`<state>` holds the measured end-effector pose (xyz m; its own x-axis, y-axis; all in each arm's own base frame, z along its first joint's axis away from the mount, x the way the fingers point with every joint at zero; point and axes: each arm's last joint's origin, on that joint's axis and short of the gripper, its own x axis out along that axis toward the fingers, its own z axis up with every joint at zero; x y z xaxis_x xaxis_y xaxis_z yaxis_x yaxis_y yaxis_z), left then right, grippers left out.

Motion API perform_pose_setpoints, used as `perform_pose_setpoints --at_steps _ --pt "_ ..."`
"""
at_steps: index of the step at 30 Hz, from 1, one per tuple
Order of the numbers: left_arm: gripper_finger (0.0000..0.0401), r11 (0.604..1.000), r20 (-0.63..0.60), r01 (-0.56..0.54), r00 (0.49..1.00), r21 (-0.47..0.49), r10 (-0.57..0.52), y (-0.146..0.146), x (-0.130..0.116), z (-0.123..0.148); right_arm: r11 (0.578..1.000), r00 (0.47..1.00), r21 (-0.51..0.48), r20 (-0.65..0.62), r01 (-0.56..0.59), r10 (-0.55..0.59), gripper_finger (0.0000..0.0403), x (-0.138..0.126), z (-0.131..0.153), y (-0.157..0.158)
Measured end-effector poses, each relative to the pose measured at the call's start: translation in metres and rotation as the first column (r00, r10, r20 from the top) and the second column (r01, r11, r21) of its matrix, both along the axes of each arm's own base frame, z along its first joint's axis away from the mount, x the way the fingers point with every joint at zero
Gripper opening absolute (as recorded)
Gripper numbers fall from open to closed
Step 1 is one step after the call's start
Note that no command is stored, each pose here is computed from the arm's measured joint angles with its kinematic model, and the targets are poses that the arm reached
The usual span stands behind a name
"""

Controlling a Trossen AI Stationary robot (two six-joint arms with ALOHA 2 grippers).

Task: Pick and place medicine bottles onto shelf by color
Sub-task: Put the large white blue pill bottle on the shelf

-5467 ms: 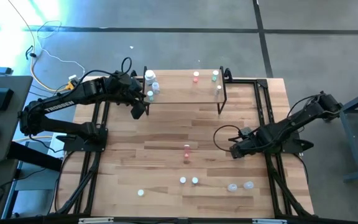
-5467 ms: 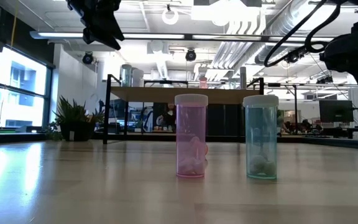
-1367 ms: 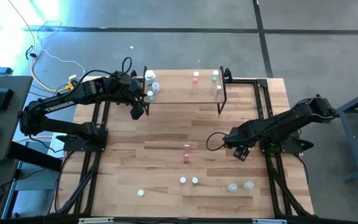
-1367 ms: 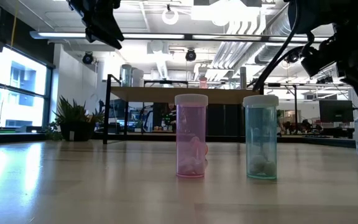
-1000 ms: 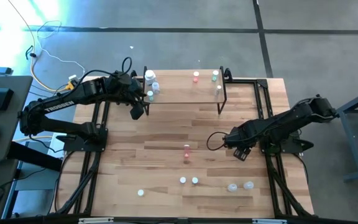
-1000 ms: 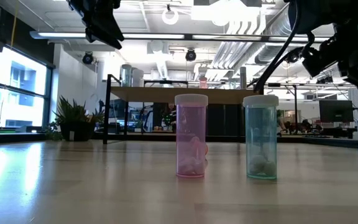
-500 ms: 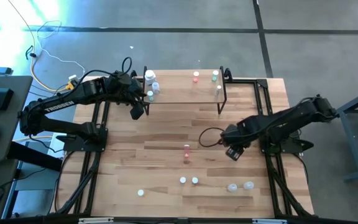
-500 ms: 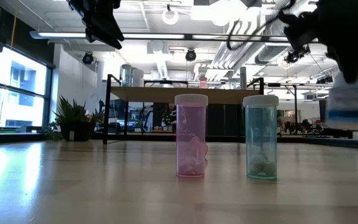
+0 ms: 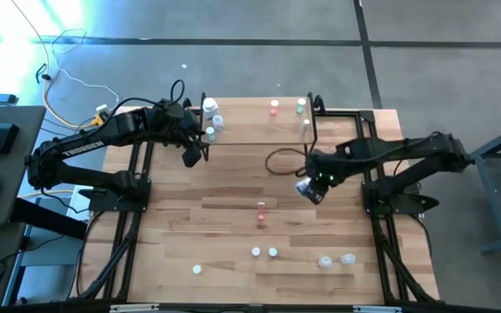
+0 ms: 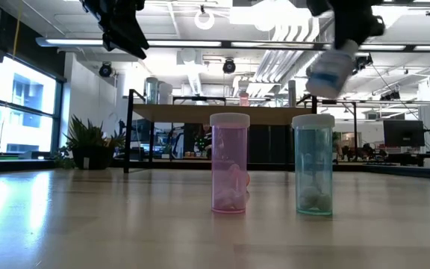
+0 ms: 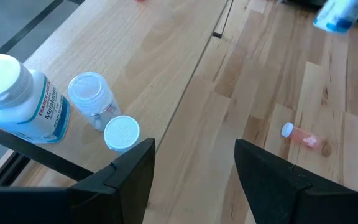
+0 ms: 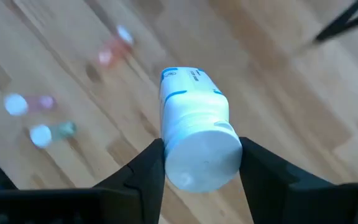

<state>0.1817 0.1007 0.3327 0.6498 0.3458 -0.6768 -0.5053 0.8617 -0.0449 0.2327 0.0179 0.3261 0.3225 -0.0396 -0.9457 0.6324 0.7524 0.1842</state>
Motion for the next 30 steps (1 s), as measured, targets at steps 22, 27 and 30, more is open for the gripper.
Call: perform_pose_setpoints --at_steps 22,27,30 --pt "0.0209 1.000 0.003 -0.007 1.000 -0.007 0.008 0.000 0.000 0.000 0.864 0.950 -0.504 0.272 0.004 0.155 0.0156 -0.012 0.113 -0.093" --pt "0.0209 1.000 0.009 -0.018 1.000 -0.018 0.018 0.000 0.000 0.000 0.783 0.928 -0.621 0.314 0.042 0.199 0.0156 -0.022 0.140 -0.111" --pt "0.0209 1.000 0.010 -0.018 1.000 -0.018 0.019 0.000 0.000 0.000 0.737 0.926 -0.674 0.307 0.047 0.221 0.0158 -0.025 0.151 -0.120"
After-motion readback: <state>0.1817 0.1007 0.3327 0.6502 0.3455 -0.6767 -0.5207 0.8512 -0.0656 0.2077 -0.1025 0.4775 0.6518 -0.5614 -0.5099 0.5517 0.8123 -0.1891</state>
